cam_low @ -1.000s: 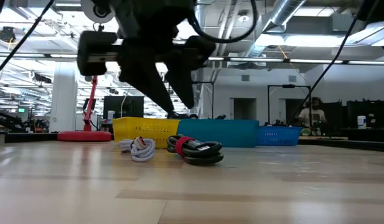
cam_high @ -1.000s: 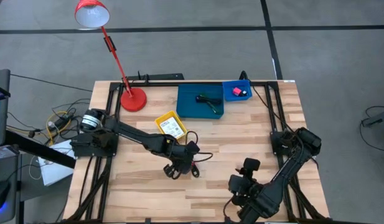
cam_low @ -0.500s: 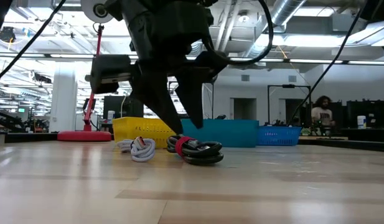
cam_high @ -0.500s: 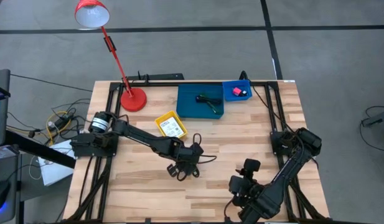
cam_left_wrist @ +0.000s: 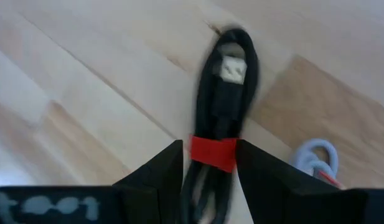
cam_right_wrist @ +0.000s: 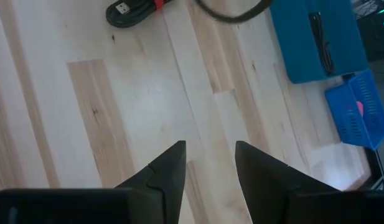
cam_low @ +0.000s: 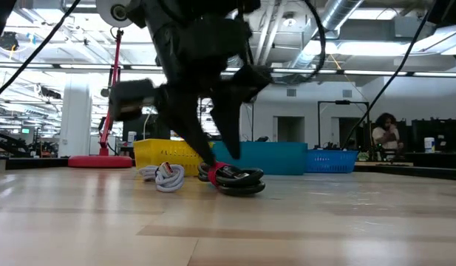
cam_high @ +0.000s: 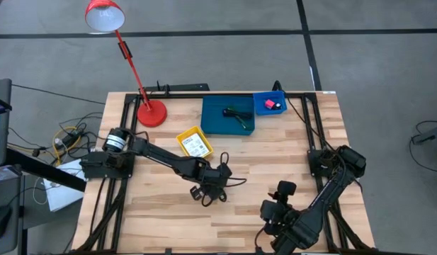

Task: Pick and place items into bin
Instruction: Put the black charger cable into the dark blue bin

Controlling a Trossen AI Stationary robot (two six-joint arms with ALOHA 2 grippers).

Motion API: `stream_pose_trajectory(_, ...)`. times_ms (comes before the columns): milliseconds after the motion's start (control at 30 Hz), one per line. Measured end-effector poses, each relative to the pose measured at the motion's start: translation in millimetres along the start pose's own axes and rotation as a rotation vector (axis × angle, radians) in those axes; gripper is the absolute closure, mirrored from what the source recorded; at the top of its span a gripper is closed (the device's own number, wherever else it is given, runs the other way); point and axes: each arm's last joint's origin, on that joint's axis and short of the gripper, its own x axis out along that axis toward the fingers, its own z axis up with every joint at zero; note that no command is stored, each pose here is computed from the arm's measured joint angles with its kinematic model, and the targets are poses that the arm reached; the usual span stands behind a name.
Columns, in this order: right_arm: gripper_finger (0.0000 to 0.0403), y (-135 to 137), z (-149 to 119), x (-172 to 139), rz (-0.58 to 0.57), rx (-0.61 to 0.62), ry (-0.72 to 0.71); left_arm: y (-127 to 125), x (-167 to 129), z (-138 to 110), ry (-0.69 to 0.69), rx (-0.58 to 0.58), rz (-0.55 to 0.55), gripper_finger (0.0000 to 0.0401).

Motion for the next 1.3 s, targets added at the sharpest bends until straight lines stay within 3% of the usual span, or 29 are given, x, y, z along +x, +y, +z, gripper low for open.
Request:
stream_pose_trajectory(233,0.0269,0.3,0.1,0.1,0.0,0.01,-0.002,-4.7,19.5,-3.3,0.023,-0.005,-0.044,0.0264)
stream_pose_trajectory(567,0.0269,0.0,0.4,0.5,-0.004,0.009,-0.006,0.1,21.8,-9.1,-0.016,-0.048,-0.092,0.0266)
stream_pose_trajectory(733,0.027,0.1,0.4,0.5,-0.004,0.009,-0.006,2.1,21.4,-9.0,-0.02,-0.026,-0.085,0.0304)
stream_pose_trajectory(867,0.027,0.1,0.4,0.5,-0.004,0.009,-0.006,9.4,17.4,-4.2,0.008,-0.006,-0.025,0.0354)
stream_pose_trajectory(1300,0.0268,0.6,0.3,0.2,0.0,0.011,-0.008,63.8,-31.5,2.7,0.458,0.069,0.367,0.0354)
